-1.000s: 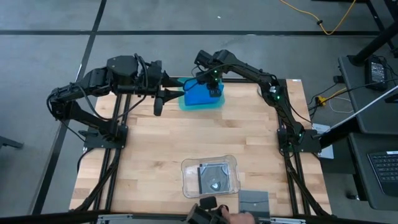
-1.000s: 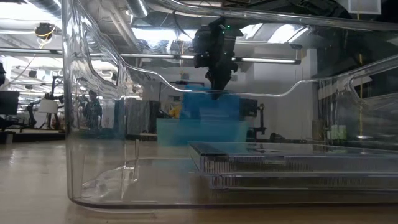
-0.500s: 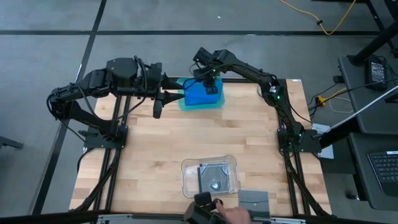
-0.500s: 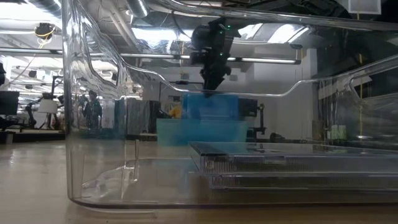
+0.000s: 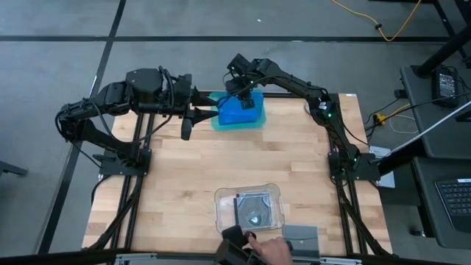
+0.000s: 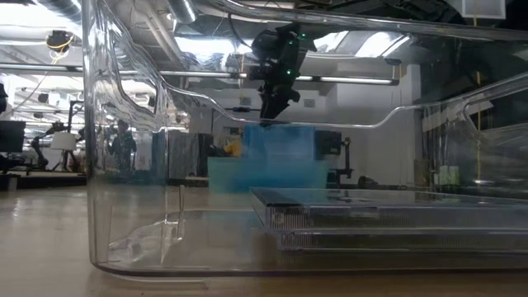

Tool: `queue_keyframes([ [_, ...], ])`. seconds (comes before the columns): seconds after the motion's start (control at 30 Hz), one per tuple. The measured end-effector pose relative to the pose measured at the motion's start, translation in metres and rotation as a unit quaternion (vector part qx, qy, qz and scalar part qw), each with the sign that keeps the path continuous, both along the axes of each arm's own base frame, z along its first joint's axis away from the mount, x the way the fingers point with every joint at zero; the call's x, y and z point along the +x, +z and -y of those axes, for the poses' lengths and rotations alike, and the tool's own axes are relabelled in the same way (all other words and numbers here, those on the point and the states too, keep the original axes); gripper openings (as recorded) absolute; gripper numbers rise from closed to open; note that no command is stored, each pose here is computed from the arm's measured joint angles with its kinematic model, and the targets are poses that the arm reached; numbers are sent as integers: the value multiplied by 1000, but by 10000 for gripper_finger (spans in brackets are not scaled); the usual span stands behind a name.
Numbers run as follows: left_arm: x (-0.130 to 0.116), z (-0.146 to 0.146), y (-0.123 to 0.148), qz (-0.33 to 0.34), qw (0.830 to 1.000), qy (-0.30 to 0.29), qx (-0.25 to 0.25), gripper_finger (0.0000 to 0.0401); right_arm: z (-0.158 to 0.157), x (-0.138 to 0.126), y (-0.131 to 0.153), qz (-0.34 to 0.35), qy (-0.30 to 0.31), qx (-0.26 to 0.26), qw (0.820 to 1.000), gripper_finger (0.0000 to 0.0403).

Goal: Pick & place jewel cases by type
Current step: Put the blue CD case into the green bin

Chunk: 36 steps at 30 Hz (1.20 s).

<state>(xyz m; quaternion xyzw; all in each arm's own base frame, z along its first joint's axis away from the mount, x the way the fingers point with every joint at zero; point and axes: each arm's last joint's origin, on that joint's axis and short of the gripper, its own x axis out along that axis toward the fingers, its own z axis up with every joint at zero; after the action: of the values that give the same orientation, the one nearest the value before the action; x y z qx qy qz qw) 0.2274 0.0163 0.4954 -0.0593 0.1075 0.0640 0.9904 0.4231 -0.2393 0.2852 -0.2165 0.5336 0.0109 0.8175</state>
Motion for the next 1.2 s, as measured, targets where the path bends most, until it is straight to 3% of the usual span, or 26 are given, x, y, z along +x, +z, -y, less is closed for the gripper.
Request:
queue_keyframes([
  [0.23, 0, 0, 0, 0, 1000, 0, 3, 141, -10, 9, 2, 10, 33, -18, 999, 132],
  [0.53, 0, 0, 0, -3, 1000, 2, 14, 136, -59, 28, 8, 18, 73, -12, 997, 132],
  [0.7, 0, 0, 0, -3, 1000, 2, 14, 138, -74, 30, 25, 56, 46, -4, 997, 133],
  [0.93, -1, 1, 0, -4, 1000, -1, 14, 136, -25, 10, 17, 66, -64, 29, 995, 133],
  [1.2, 0, 6, 0, -1, 1000, -9, 15, 137, 14, -7, -8, 55, -118, 37, 991, 133],
])
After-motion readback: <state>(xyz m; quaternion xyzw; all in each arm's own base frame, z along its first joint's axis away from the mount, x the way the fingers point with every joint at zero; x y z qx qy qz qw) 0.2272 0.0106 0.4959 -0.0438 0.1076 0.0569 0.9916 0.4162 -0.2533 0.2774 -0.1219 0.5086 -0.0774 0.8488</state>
